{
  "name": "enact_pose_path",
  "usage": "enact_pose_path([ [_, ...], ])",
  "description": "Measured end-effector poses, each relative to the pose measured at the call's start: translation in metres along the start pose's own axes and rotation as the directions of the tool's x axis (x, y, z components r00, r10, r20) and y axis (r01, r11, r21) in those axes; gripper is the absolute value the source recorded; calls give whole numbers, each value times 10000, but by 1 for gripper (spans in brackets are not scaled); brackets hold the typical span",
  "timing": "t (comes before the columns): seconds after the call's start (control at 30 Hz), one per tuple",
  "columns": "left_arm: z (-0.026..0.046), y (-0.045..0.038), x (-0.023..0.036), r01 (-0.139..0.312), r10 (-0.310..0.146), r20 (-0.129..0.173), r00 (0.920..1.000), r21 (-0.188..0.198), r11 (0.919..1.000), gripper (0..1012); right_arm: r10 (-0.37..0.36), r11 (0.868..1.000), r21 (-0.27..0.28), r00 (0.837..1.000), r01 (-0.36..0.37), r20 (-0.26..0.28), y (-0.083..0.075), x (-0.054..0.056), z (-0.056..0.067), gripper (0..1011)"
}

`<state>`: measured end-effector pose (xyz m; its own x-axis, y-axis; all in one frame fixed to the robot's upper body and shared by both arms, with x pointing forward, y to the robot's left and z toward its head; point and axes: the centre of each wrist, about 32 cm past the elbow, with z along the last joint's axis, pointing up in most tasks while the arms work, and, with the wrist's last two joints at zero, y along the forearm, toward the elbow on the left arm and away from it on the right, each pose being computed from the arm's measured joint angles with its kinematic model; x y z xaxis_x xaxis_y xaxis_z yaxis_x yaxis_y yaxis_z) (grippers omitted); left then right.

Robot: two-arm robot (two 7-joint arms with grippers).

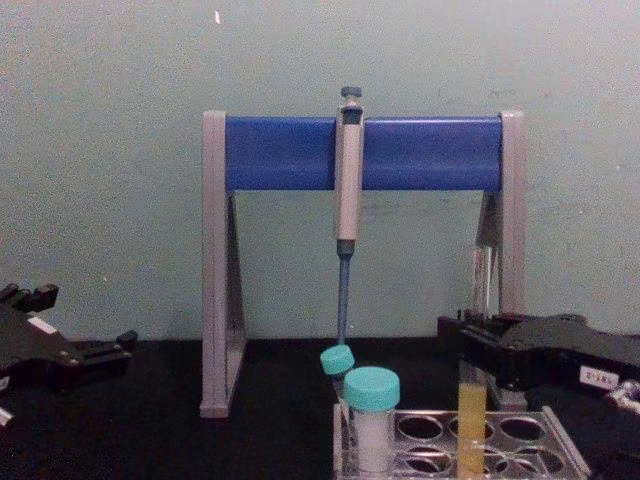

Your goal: Pick up the test tube from the test tube rack, shake it, then place it back into the test tube rack.

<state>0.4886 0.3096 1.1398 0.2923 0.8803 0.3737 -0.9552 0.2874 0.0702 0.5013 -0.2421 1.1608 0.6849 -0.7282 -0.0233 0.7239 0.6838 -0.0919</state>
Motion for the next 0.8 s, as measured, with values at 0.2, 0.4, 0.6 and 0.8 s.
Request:
enact_pose_path([
  [0.2,0,0,0,0,0,0,10000,0,10000,1010,11,9997,258,9998,-15,180,-39,-14,31,232],
  [0.4,0,0,0,0,0,0,10000,1,10000,1010,28,9986,519,9997,-41,248,-83,-25,96,232],
  [0.6,0,0,0,-1,1,1,10000,0,10000,1010,45,9958,909,9990,-85,444,-140,-44,199,232],
  [0.8,0,0,0,-1,1,0,10000,1,10000,1010,21,9917,1285,9983,-95,579,-192,-54,308,232],
])
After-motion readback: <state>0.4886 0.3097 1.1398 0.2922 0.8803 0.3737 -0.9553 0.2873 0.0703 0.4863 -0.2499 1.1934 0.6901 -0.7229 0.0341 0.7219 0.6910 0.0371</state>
